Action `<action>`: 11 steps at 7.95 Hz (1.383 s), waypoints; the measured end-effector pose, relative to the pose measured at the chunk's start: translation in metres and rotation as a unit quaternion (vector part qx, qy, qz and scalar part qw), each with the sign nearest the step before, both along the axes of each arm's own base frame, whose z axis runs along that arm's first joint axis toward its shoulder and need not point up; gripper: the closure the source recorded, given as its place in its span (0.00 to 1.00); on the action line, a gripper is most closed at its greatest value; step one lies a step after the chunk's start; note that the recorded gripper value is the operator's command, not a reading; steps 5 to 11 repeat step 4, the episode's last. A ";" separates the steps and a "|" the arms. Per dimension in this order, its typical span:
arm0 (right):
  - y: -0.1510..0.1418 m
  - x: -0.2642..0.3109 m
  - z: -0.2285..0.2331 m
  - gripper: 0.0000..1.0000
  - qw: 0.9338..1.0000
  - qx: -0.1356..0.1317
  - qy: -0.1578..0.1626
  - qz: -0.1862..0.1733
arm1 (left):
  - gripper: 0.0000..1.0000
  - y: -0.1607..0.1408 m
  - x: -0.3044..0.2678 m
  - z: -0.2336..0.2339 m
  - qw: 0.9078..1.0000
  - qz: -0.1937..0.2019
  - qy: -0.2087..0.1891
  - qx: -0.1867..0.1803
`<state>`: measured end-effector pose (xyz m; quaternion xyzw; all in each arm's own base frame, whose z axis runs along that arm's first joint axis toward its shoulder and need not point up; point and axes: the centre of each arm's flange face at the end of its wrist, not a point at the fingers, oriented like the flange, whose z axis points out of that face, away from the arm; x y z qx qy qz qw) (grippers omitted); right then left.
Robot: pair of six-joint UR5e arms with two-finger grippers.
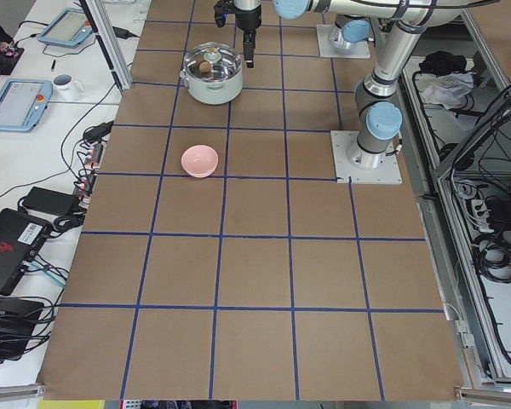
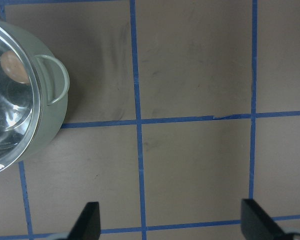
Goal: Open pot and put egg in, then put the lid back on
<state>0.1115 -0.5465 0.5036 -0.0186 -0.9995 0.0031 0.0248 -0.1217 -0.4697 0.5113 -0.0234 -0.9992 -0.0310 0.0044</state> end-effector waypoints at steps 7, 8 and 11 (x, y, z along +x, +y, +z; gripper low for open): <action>0.006 -0.004 -0.016 0.00 1.000 0.017 -0.003 -0.005 | 0.00 -0.001 0.000 0.002 1.000 -0.001 0.000 -0.007; 0.006 -0.004 -0.016 0.00 1.000 0.017 -0.003 -0.005 | 0.00 -0.001 0.000 0.002 1.000 -0.001 0.000 -0.007; 0.006 -0.004 -0.016 0.00 1.000 0.017 -0.003 -0.005 | 0.00 -0.001 0.000 0.002 1.000 -0.001 0.000 -0.007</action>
